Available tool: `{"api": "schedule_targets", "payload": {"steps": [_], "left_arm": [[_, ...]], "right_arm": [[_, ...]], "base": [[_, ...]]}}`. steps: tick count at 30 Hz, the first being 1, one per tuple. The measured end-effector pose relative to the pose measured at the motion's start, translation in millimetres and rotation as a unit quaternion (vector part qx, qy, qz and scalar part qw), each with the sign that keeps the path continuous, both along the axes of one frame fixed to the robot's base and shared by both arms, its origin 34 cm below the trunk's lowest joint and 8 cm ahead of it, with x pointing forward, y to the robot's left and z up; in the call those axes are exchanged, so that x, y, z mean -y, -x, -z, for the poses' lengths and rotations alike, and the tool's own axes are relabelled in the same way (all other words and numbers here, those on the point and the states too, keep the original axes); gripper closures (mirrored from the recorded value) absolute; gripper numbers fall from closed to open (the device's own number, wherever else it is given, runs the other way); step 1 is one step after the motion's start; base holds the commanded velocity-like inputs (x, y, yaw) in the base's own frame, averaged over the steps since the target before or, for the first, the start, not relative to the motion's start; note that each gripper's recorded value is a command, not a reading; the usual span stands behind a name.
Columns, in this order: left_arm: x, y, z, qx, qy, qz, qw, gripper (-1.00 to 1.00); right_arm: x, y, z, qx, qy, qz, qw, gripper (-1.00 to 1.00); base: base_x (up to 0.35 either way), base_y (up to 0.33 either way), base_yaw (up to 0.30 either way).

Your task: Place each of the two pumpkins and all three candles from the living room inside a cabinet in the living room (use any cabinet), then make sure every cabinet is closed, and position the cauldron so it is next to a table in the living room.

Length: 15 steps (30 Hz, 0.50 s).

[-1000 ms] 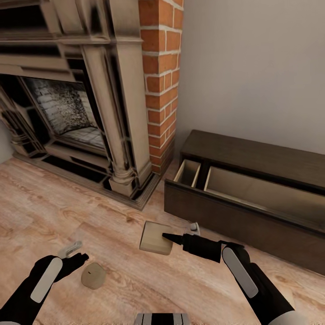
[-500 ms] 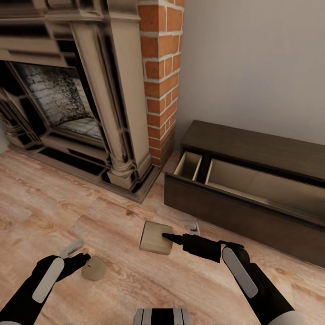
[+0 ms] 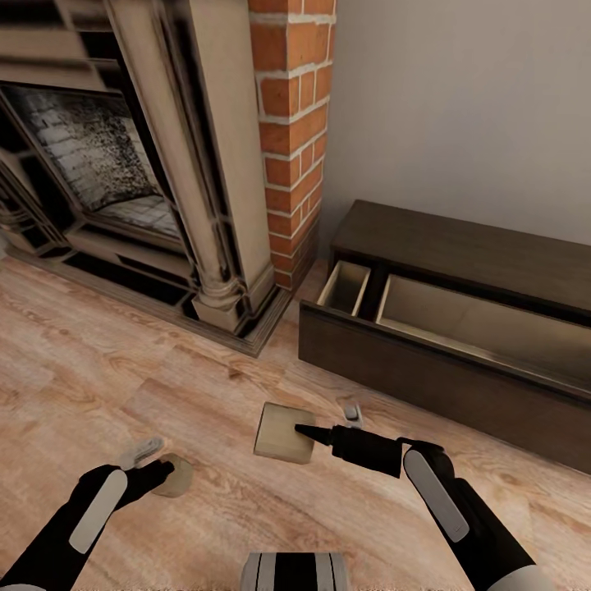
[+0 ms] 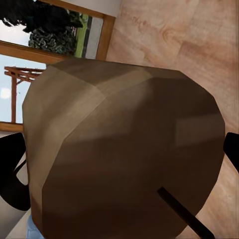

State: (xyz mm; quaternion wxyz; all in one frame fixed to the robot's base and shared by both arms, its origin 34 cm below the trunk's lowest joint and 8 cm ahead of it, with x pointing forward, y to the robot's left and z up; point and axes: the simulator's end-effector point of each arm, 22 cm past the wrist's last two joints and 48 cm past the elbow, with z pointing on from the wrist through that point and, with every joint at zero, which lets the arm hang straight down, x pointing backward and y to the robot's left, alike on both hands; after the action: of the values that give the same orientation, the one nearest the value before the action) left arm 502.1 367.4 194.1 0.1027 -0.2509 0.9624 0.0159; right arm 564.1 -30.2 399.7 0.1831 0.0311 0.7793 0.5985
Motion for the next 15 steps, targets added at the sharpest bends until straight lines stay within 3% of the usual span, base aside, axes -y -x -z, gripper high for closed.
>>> {"api": "schedule_targets", "payload": {"steps": [5,15], "left_arm": [[10,5,11,-0.007,0.003,0.008,0.9999,-1.0],[9,11,21,-0.013,-0.002,0.007,0.9999,-1.0]], "right_arm": [[0,2,11,-0.01,0.0,0.0,0.9999,1.0],[0,5,23,-0.024,-0.001,0.0,0.9997,1.0]], "base": [[0.0,0.0,0.0],[0.0,0.0,0.0]]}}
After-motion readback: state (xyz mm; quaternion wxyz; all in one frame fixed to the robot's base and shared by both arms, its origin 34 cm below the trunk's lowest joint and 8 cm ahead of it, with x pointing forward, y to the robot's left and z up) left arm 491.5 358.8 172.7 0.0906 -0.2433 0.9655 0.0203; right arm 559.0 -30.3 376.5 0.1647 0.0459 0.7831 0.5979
